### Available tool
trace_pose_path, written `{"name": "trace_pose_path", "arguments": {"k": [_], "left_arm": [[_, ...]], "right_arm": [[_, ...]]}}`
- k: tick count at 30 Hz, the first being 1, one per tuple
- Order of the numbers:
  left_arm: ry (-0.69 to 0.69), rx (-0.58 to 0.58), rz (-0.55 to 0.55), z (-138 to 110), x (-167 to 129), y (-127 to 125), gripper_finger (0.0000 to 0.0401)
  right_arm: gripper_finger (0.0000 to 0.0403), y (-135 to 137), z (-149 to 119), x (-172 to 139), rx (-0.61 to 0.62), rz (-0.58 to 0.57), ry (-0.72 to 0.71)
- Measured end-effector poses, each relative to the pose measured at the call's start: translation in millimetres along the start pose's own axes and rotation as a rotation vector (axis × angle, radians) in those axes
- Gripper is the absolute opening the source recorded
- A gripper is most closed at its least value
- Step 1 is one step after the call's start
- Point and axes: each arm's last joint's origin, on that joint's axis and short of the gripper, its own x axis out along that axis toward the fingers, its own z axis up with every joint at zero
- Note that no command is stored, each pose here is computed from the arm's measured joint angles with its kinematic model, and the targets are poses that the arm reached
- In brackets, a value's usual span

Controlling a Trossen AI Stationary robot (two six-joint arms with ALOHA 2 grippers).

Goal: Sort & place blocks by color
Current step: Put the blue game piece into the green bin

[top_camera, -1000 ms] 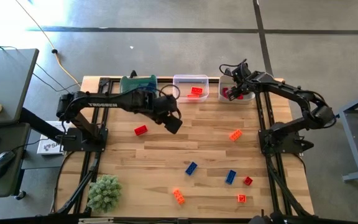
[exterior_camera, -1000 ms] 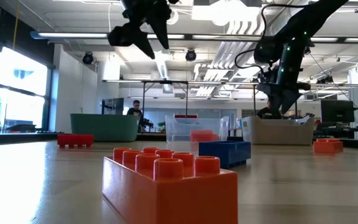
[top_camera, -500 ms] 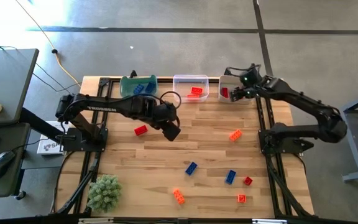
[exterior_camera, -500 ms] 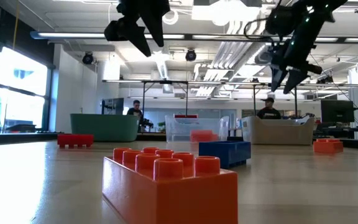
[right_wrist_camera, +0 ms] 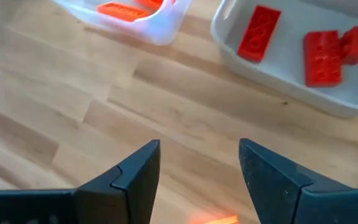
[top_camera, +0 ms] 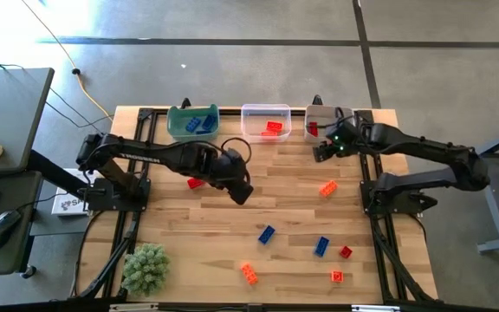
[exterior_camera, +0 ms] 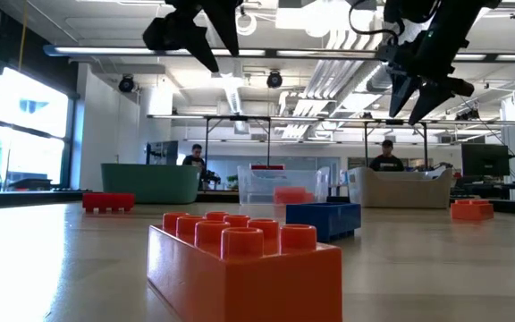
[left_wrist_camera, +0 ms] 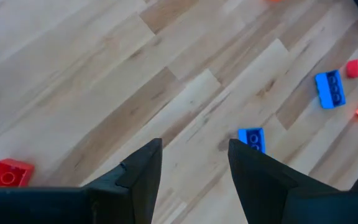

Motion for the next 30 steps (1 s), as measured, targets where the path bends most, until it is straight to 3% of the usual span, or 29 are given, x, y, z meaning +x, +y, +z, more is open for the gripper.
{"name": "trace_pose_path", "arguments": {"k": [6, 15, 30], "left_arm": [[0.016, 0.017, -0.021, -16, -3, -12, 0.0179], [0.039, 0.035, 0.025, -39, 25, -33, 0.0214], [-0.002, 0.022, -0.139, -64, 65, -76, 0.0216]], "right_arm": [[0.0206, 14, -17, -5, -0.008, 0.014, 0.005], [0.0206, 26, -37, -13, -0.03, 0.018, 0.005], [0.0206, 30, -42, -11, -0.049, 0.001, -0.004]]}}
